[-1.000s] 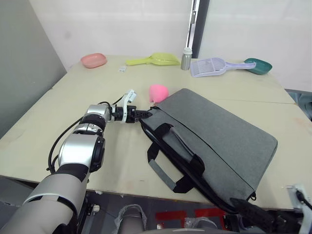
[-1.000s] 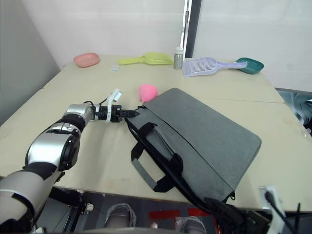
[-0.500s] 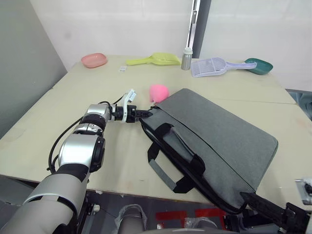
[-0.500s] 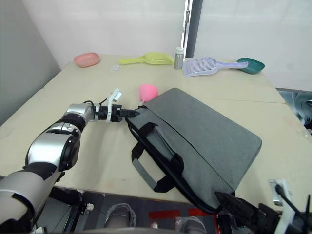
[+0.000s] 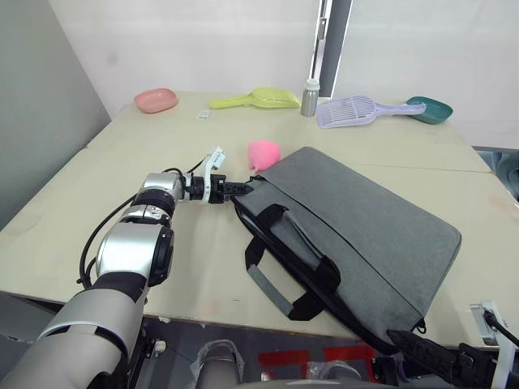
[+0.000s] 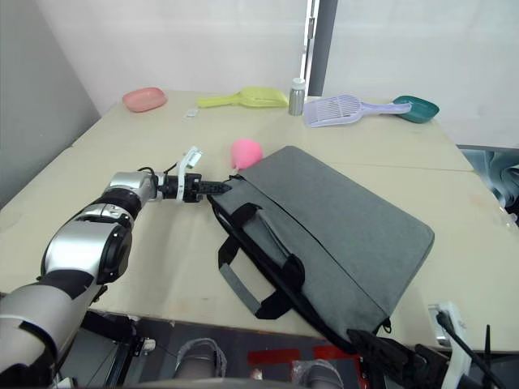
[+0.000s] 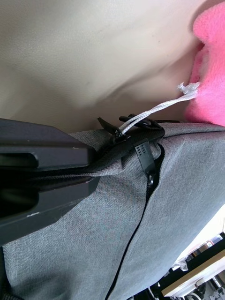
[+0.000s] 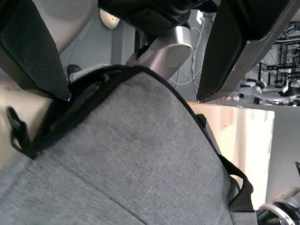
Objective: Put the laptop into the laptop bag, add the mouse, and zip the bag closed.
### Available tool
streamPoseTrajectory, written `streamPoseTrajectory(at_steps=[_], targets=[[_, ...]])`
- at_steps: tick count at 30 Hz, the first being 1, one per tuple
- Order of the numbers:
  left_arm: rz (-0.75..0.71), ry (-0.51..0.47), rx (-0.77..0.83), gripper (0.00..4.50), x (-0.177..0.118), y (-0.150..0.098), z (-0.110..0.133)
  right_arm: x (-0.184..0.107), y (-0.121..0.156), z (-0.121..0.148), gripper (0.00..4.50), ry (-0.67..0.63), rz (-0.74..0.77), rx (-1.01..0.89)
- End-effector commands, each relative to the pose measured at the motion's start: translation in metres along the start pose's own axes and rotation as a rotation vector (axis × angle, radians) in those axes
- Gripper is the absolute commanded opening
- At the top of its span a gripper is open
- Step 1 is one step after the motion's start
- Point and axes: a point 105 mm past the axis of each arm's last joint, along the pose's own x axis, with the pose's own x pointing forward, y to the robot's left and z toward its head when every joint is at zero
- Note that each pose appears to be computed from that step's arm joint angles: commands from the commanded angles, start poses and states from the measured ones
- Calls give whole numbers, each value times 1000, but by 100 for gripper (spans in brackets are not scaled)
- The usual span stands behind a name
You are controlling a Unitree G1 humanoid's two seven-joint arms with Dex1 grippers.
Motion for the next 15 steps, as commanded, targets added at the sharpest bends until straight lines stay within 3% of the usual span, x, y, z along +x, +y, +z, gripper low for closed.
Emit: streamPoseTrajectory(at_steps=[1,11,12,15], targets=[[-15,-47,47,0,-6,-5,18,9,1,1,367,-15,9,12],[-34,-45,68,0,-11,-8,21,7,-11,17,28,-55,-44,-29],[-36,-37,77,0,-13,-8,21,6,-10,21,4,-62,-37,-45],[-39,-25,89,0,-16,-8,20,4,-8,26,4,-69,-27,-65]])
